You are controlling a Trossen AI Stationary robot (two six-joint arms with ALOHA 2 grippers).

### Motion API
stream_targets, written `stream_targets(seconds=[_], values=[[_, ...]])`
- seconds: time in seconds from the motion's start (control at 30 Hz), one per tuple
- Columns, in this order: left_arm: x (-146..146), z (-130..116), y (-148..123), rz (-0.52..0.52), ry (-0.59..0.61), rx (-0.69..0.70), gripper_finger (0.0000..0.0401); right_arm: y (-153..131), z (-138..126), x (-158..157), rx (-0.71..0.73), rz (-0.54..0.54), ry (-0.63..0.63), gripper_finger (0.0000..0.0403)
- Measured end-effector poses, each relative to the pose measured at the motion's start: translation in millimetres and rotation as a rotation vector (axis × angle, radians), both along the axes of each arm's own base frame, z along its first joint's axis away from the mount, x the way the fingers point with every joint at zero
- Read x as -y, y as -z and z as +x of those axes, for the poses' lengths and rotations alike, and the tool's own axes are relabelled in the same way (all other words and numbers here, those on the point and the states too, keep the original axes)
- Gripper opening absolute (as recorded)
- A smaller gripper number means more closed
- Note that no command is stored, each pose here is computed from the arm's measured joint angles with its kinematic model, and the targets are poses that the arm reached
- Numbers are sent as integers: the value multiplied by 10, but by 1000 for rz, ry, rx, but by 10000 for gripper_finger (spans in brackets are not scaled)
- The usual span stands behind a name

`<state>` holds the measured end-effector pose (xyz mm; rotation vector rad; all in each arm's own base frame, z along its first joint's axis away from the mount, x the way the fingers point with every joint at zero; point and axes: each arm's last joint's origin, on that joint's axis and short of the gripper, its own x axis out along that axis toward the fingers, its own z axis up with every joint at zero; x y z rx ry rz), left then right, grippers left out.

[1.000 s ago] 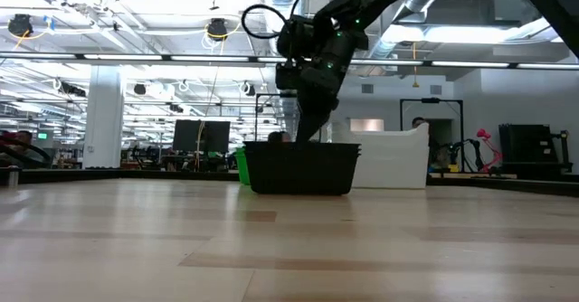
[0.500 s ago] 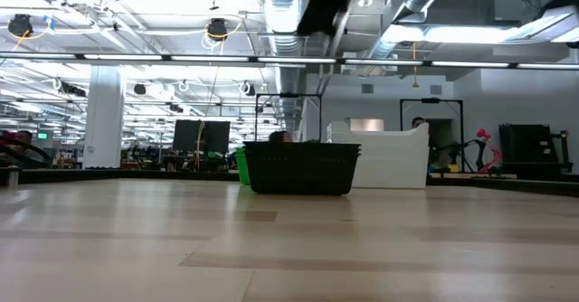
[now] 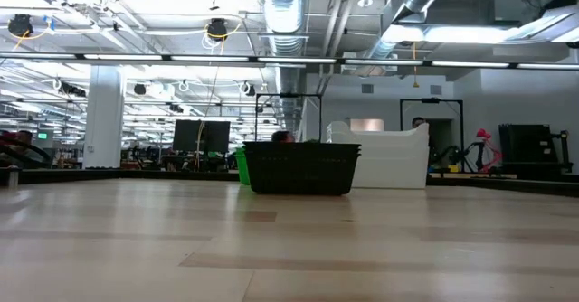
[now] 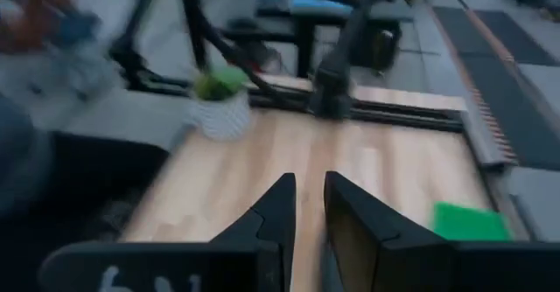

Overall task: Stack baskets by color
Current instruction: Return to Home Position

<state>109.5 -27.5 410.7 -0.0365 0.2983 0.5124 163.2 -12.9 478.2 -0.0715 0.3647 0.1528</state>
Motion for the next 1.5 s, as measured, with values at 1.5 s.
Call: stream_targets(seconds=[1.5], values=[[-76, -181, 2354, -157, 242, 404, 256, 3008, -675, -2, 475, 376, 261, 88]])
